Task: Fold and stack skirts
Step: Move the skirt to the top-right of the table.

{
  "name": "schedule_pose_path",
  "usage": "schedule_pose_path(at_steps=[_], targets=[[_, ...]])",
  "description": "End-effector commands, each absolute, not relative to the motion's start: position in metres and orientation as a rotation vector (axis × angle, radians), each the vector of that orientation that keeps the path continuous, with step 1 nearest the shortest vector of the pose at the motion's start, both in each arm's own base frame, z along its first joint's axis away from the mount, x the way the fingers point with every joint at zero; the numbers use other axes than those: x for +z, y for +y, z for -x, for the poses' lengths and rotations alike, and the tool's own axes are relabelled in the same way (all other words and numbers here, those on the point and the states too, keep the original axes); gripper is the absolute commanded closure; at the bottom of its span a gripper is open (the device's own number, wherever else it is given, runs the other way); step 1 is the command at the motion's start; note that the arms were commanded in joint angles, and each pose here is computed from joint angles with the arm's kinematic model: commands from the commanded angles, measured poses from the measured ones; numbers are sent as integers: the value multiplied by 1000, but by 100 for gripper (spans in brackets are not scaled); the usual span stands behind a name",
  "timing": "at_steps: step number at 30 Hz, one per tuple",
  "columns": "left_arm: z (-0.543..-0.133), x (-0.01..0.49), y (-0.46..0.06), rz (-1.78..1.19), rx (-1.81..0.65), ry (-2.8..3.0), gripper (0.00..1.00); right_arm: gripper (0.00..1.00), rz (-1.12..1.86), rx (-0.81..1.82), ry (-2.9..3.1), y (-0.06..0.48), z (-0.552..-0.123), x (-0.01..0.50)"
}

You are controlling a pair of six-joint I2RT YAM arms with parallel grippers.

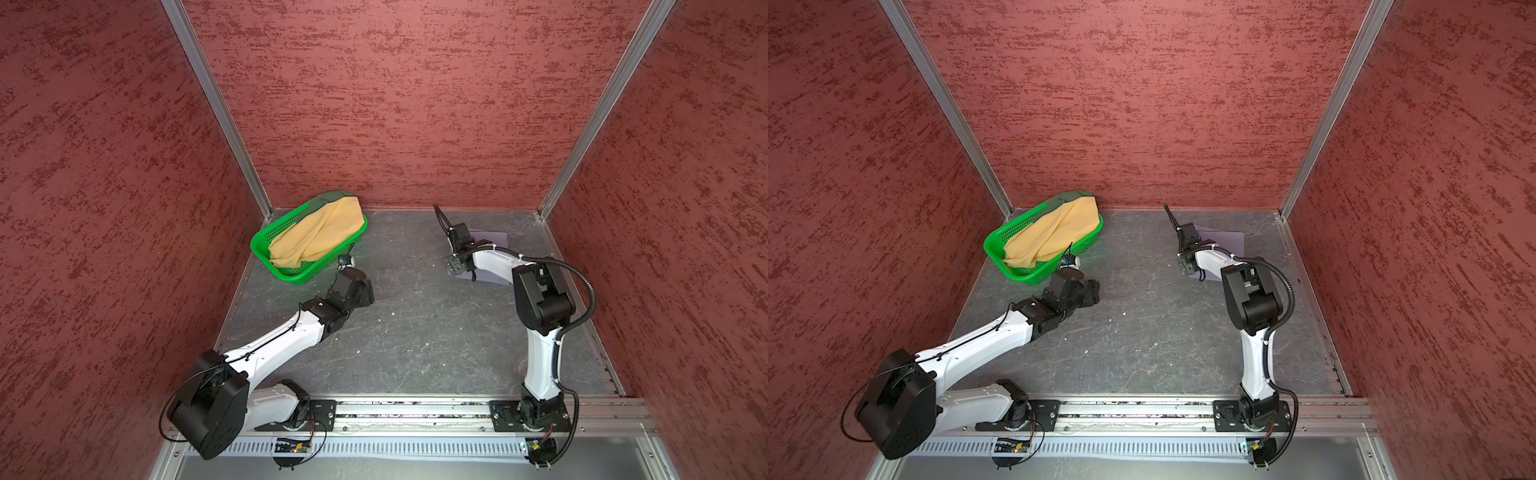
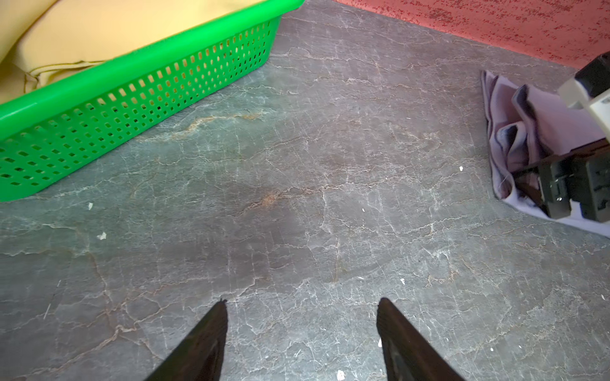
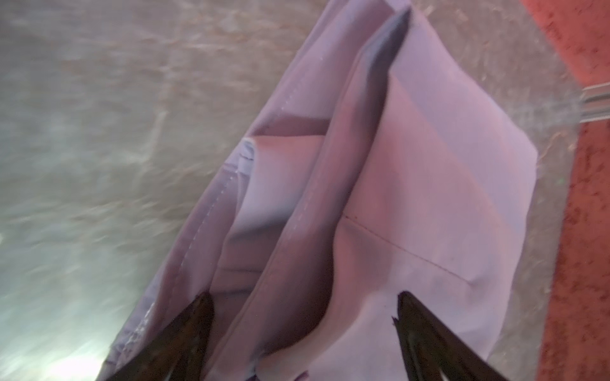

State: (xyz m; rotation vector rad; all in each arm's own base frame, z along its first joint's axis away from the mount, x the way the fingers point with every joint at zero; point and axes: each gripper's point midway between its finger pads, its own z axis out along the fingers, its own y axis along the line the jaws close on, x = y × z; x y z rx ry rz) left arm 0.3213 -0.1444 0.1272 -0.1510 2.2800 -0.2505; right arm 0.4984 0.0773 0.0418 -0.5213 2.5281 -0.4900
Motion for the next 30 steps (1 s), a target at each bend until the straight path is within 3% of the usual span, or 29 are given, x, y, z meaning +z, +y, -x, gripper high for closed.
schedule_pose_path(at_steps=[1, 14, 20, 30], targets=[[-328, 130, -141, 151, -226, 2272, 29, 12, 722, -608, 2570, 48, -500, 9], [-339, 135, -147, 138, -215, 2277, 29, 12, 989, -609, 2442, 39, -545, 10], [-340, 136, -146, 138, -209, 2278, 29, 12, 1041, -572, 2492, 35, -522, 1], [-346, 144, -154, 95, -224, 2273, 28, 11, 877, -473, 2542, 36, -484, 8]])
